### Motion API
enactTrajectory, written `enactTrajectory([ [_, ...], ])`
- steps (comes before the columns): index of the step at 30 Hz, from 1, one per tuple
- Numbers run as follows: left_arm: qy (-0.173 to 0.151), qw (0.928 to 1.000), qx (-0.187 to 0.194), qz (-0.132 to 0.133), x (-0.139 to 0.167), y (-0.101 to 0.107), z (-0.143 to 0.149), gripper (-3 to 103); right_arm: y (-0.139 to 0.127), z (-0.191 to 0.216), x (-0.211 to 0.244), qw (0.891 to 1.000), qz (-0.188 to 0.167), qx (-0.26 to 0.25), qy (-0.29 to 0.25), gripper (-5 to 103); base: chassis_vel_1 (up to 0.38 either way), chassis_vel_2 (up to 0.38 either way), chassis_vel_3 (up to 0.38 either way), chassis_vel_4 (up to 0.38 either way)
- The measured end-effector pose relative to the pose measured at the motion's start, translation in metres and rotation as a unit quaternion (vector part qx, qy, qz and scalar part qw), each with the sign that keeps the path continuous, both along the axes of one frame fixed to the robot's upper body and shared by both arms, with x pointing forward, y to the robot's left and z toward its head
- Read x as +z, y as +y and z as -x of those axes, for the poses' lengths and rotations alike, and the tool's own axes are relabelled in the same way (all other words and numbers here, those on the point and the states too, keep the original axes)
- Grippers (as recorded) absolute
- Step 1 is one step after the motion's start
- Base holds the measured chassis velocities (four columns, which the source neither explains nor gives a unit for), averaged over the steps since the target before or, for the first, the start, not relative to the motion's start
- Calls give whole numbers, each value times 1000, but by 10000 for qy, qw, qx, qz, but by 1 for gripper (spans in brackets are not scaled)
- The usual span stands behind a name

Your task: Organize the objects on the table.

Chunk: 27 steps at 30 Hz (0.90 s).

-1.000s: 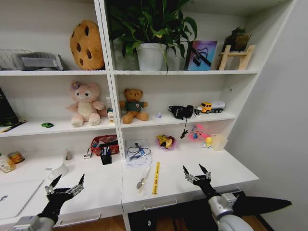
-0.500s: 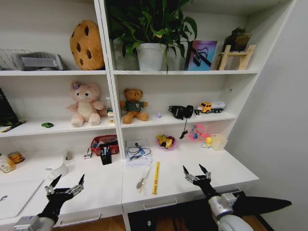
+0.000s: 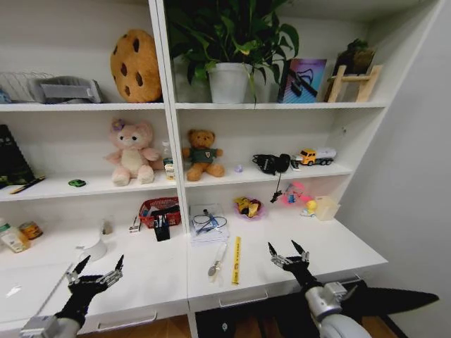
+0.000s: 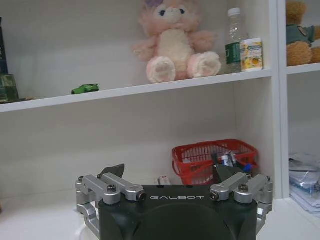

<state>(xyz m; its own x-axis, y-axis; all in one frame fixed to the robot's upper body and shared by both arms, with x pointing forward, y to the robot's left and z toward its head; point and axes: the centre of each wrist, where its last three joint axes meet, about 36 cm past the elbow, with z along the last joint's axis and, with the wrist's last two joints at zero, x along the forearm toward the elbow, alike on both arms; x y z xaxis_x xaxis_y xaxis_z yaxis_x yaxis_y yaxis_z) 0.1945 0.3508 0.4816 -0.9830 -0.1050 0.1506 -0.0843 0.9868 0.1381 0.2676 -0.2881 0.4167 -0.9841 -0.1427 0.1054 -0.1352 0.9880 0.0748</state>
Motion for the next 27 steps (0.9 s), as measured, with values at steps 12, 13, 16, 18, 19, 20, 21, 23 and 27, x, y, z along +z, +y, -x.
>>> enactTrajectory([
  [12, -1, 10000, 0, 0, 0, 0, 0, 100, 0, 0, 0, 10000, 1, 2, -3, 100, 305, 303, -294, -291],
  [13, 0, 10000, 0, 0, 0, 0, 0, 100, 0, 0, 0, 10000, 0, 3, -4, 100, 329, 338, -354, -344],
  [16, -1, 10000, 1, 0, 0, 0, 0, 100, 0, 0, 0, 10000, 0, 3, -4, 100, 397, 377, -361, -371],
  [18, 0, 10000, 1, 0, 0, 0, 0, 100, 0, 0, 0, 10000, 0, 3, -4, 100, 356, 371, -365, -354],
  [19, 0, 10000, 1, 0, 0, 0, 0, 100, 0, 0, 0, 10000, 0, 3, -4, 100, 339, 355, -365, -338],
  [20, 0, 10000, 1, 0, 0, 0, 0, 100, 0, 0, 0, 10000, 0, 4, -4, 100, 339, 387, -361, -338],
  [21, -1, 10000, 0, 0, 0, 0, 0, 100, 0, 0, 0, 10000, 0, 4, -4, 100, 408, 387, -385, -379],
  [23, 0, 10000, 1, 0, 0, 0, 0, 100, 0, 0, 0, 10000, 0, 3, -3, 100, 343, 362, -385, -352],
  [27, -1, 10000, 0, 0, 0, 0, 0, 100, 0, 0, 0, 10000, -1, 3, -3, 100, 344, 336, -357, -343],
])
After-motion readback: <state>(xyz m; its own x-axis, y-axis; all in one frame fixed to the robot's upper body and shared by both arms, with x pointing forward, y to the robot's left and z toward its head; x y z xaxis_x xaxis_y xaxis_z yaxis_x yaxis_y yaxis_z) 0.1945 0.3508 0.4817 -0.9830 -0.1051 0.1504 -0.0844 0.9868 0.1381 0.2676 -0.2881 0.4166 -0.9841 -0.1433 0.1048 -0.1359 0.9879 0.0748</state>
